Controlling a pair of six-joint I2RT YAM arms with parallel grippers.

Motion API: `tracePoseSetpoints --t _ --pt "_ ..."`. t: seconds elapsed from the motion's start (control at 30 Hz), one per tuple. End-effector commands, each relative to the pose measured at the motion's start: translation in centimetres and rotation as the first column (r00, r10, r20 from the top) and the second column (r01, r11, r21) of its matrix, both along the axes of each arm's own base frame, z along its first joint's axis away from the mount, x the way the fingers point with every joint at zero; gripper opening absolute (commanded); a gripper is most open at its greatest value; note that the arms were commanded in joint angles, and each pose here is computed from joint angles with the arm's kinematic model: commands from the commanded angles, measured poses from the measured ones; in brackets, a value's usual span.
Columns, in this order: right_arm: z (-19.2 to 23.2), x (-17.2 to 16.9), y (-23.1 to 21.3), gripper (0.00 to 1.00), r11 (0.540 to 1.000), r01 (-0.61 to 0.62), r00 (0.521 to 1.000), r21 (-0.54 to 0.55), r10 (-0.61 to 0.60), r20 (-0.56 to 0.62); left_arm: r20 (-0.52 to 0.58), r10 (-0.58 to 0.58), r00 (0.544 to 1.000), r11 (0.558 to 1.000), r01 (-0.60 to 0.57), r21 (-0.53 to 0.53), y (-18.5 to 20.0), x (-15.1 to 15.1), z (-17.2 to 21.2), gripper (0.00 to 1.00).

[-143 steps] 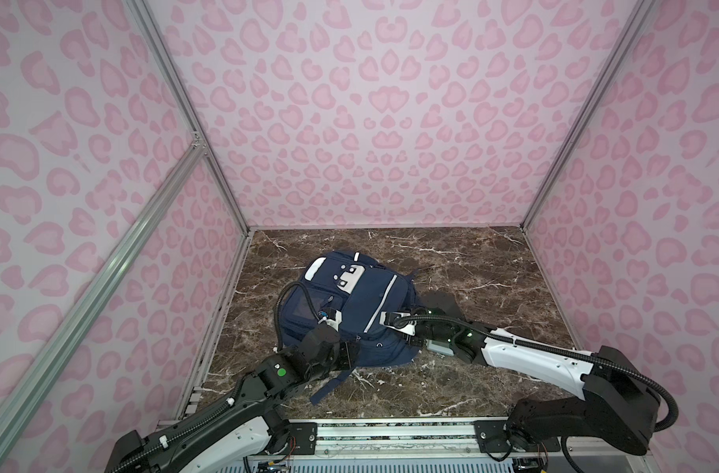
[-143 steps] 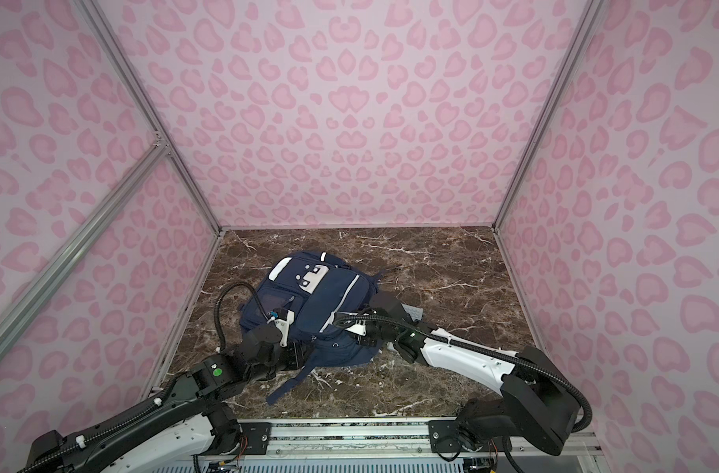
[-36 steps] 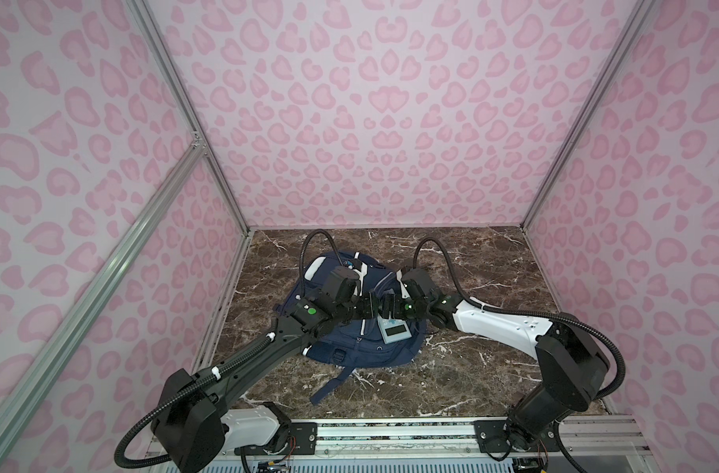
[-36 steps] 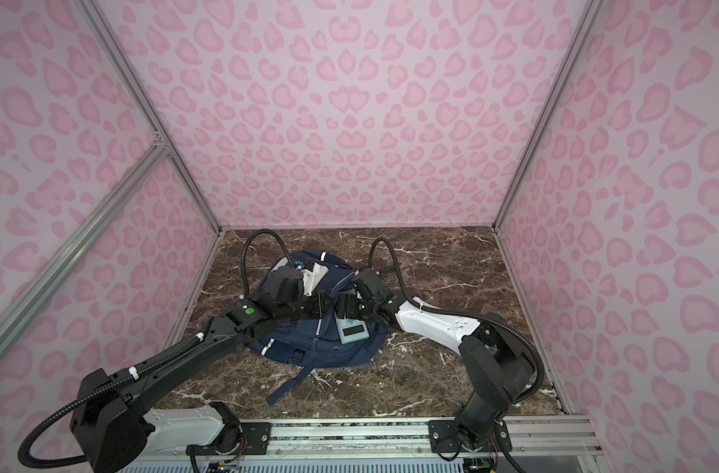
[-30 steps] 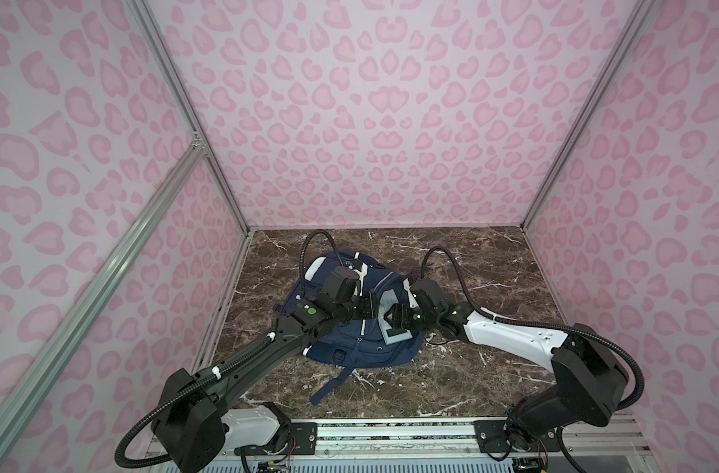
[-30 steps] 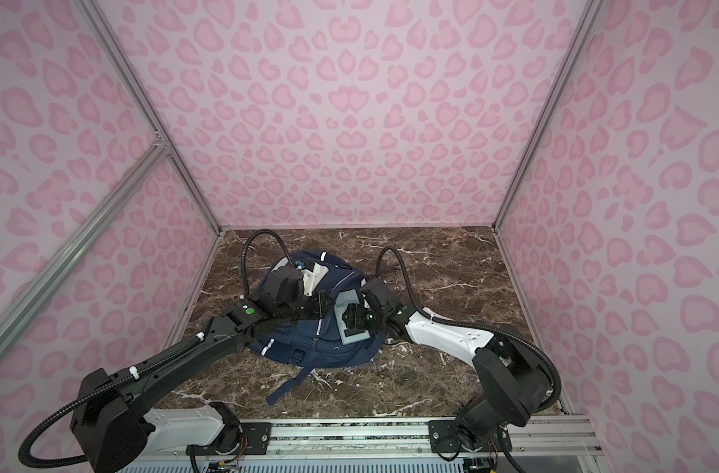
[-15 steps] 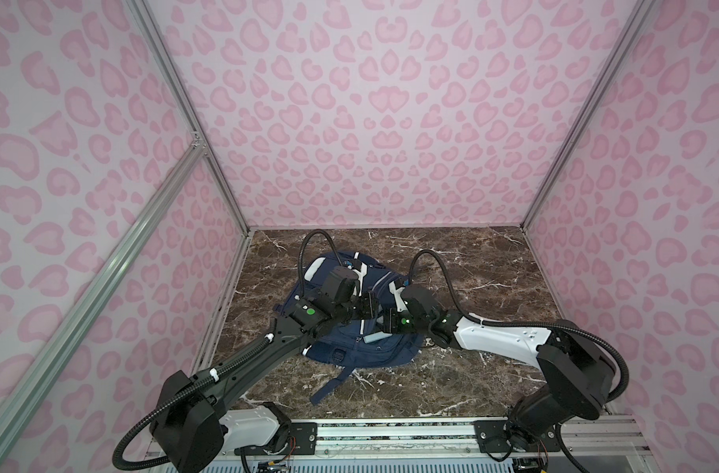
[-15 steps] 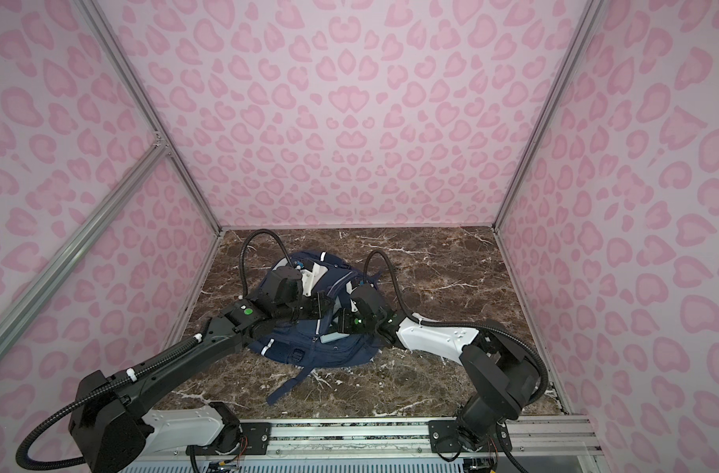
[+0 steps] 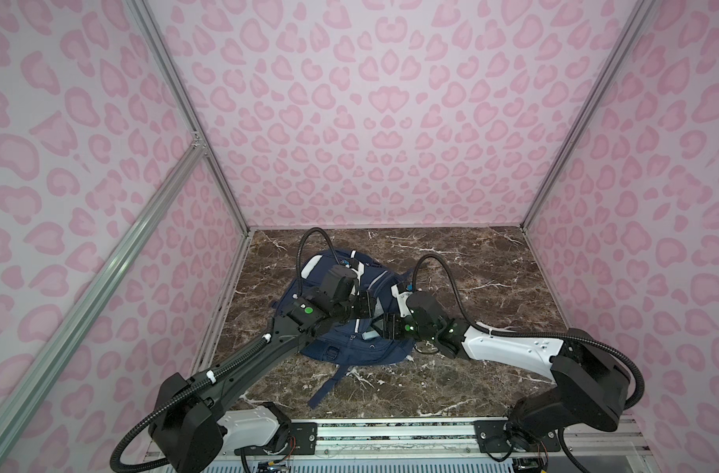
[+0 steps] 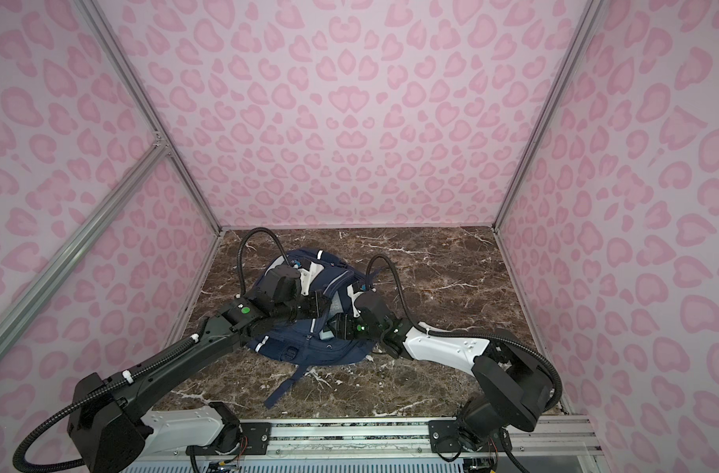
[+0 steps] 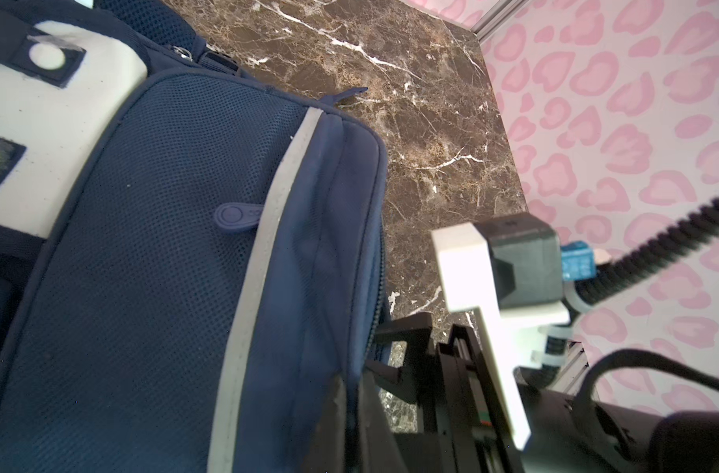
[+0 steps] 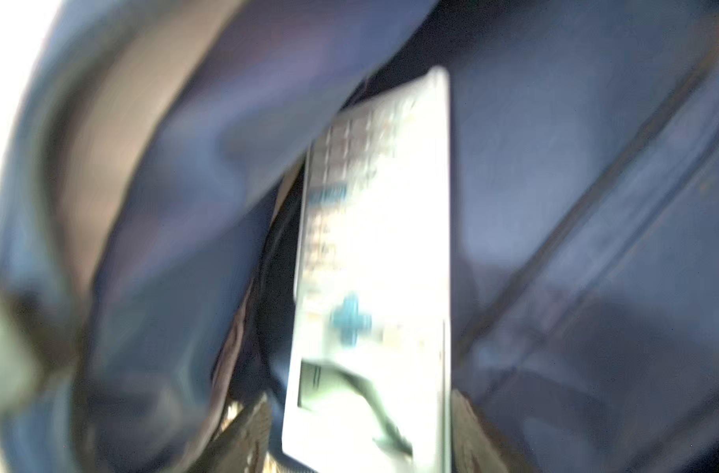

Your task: Pack the student bag

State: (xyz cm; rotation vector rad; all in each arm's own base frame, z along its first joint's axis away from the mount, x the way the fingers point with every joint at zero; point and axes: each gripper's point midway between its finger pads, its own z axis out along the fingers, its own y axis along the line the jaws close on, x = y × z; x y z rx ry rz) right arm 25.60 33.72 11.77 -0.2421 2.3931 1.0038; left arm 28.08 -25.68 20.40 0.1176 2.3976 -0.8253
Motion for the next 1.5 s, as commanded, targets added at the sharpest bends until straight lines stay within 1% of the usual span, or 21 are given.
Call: tracePoseSetpoints --t 0.0,0.1,0.17,0.23,0.37,0.43,0.57,0.67,0.77,0.87,0.93,0.97,1.03,1.07,1.1,1.17,1.2,1.23,1.3,1.4,1.47 --pt "-0.9 -2.0 0.2 0.65 0.991 -0.112 0.992 -0.070 0.115 0.047 0.038 -0.021 0.999 0.997 0.023 -0.073 -1.2 0.4 1.6 0.03" --pt "-1.8 -2.9 -0.1 0.62 0.971 -0.155 0.982 -0.181 0.171 0.079 0.037 -0.019 0.999 0.997 0.021 -0.073 -1.1 0.4 1.5 0.03" --pt "-1.9 -2.7 -0.3 0.59 0.968 -0.144 0.981 -0.207 0.167 0.099 0.036 -0.018 0.999 0.997 0.020 -0.073 -1.1 0.3 1.5 0.03" --pt "-1.3 -2.3 0.0 0.51 0.965 -0.121 0.975 -0.232 0.160 0.157 0.036 -0.017 0.999 0.997 0.020 -0.077 -1.1 0.3 1.6 0.03" --pt "-0.5 -1.7 1.3 0.44 0.957 -0.103 0.959 -0.273 0.168 0.227 0.036 -0.014 0.999 0.996 0.017 -0.087 -1.1 0.2 1.8 0.03" --pt "-0.5 -1.3 2.3 0.40 0.967 -0.101 0.956 -0.236 0.160 0.245 0.034 -0.013 0.999 0.995 0.017 -0.098 -1.1 0.2 2.0 0.03" --pt "0.7 -0.1 4.9 0.38 0.991 -0.089 0.951 -0.100 0.115 0.288 0.032 0.002 0.999 0.994 0.001 -0.105 -1.0 0.3 2.0 0.03" --pt "1.7 1.0 5.8 0.42 0.998 -0.055 0.938 -0.019 0.058 0.341 0.029 0.028 0.999 0.996 -0.025 -0.084 -0.7 0.7 1.3 0.03" --pt "2.3 0.4 5.2 0.44 0.999 -0.047 0.935 0.019 0.037 0.353 0.015 0.031 0.999 0.997 -0.030 -0.071 -0.7 0.8 0.5 0.03" --pt "2.2 -0.9 3.0 0.49 0.999 -0.015 0.938 0.034 0.003 0.347 -0.004 0.038 0.999 0.996 -0.039 -0.074 -0.8 0.9 -0.7 0.03" --pt "1.3 -1.7 1.3 0.51 1.000 0.009 0.948 0.014 -0.013 0.317 -0.020 0.032 0.999 0.997 -0.033 -0.076 -1.2 0.8 -1.5 0.05" --pt "0.8 -2.2 0.4 0.52 1.000 0.023 0.952 0.000 -0.022 0.305 -0.030 0.026 0.999 0.997 -0.028 -0.071 -1.5 0.8 -2.1 0.08" --pt "0.1 -3.0 -1.3 0.53 0.999 0.050 0.955 -0.019 -0.042 0.293 -0.039 0.008 0.999 0.998 -0.010 -0.058 -2.0 0.6 -2.8 0.23" --pt "-0.1 -3.5 -2.1 0.54 0.997 0.072 0.955 -0.033 -0.059 0.292 -0.045 -0.003 0.999 0.999 0.000 -0.048 -2.3 0.4 -3.1 0.38" --pt "-0.2 -3.8 -2.9 0.56 0.994 0.096 0.953 -0.058 -0.075 0.293 -0.043 -0.012 0.999 0.999 0.010 -0.040 -2.4 0.3 -3.2 0.58" --pt "-0.5 -4.6 -3.8 0.62 0.982 0.142 0.951 -0.125 -0.100 0.294 -0.048 -0.012 0.999 1.000 0.011 -0.023 -2.2 0.2 -3.4 0.87" --pt "-0.5 -4.9 -4.1 0.65 0.973 0.172 0.950 -0.150 -0.124 0.286 -0.038 0.002 0.999 1.000 -0.003 -0.012 -1.8 0.3 -3.2 0.96" --pt "-0.5 -5.3 -4.1 0.67 0.967 0.189 0.949 -0.168 -0.136 0.284 -0.025 0.012 1.000 1.000 -0.012 -0.005 -1.4 0.2 -2.9 0.99" --pt "0.0 -6.6 -3.0 0.67 0.964 0.199 0.947 -0.174 -0.144 0.287 0.011 0.057 0.998 0.998 -0.057 0.025 0.4 0.2 -2.0 0.99" --pt "0.5 -8.2 0.0 0.65 0.977 0.166 0.953 -0.137 -0.123 0.277 0.058 0.164 0.985 0.984 -0.167 0.058 4.3 -0.2 -1.1 0.94" --pt "0.3 -8.8 2.1 0.63 0.981 0.135 0.958 -0.140 -0.093 0.272 0.062 0.236 0.970 0.968 -0.240 0.069 6.9 -0.7 -1.7 0.90"
